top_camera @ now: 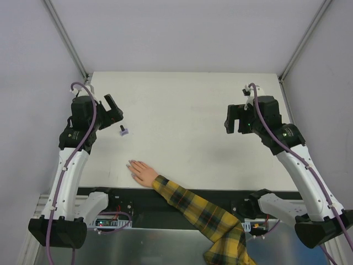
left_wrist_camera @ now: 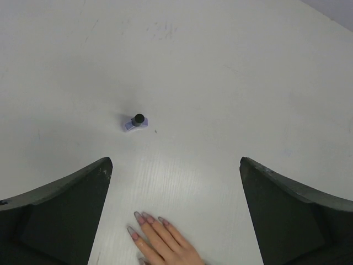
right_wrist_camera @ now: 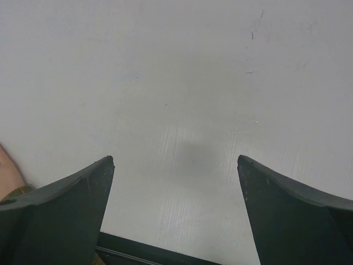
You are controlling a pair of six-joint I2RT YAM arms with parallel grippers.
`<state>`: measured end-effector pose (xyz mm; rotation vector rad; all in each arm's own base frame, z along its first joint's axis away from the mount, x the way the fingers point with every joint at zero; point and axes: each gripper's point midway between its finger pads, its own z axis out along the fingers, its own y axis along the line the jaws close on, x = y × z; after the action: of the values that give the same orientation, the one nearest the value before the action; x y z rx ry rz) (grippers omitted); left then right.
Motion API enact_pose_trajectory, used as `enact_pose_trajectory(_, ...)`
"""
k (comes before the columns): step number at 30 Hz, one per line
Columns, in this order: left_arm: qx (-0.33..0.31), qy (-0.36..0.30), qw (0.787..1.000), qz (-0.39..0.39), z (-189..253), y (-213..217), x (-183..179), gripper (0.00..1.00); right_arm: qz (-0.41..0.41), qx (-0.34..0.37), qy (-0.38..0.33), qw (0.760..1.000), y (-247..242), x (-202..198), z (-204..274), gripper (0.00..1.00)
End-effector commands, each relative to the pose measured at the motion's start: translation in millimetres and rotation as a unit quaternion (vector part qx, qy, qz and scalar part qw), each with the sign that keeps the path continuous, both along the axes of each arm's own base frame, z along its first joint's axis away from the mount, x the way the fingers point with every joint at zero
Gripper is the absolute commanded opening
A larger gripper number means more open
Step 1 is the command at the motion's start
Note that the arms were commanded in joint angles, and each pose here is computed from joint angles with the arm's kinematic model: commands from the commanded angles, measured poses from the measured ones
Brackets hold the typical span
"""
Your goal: Paint the nails
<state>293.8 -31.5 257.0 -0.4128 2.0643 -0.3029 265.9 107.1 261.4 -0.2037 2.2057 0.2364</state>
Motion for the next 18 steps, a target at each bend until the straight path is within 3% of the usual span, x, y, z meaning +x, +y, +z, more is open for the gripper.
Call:
enact_pose_trajectory(1, 0.013, 0.054, 0.997, 0.056, -28.4, 16.8, 1.9, 0.99, 0.008, -0.001, -0.018, 1.000, 2.9, 3.0, 14.7, 0.97)
enact_pose_trajectory(10, 0.046, 0.135, 0.987, 0.069, -70.3, 26.2, 23.8, 0.97, 0.045, 0.003, -0.011, 0.999, 13.2, -5.3, 10.9, 0.97)
enact_pose_trajectory(18, 0.109, 0.204, 0.971, 0.054, -106.8, 38.7, 54.6, 0.79, 0.069, 0.026, -0.009, 0.997, 23.8, -12.3, 11.0, 0.97)
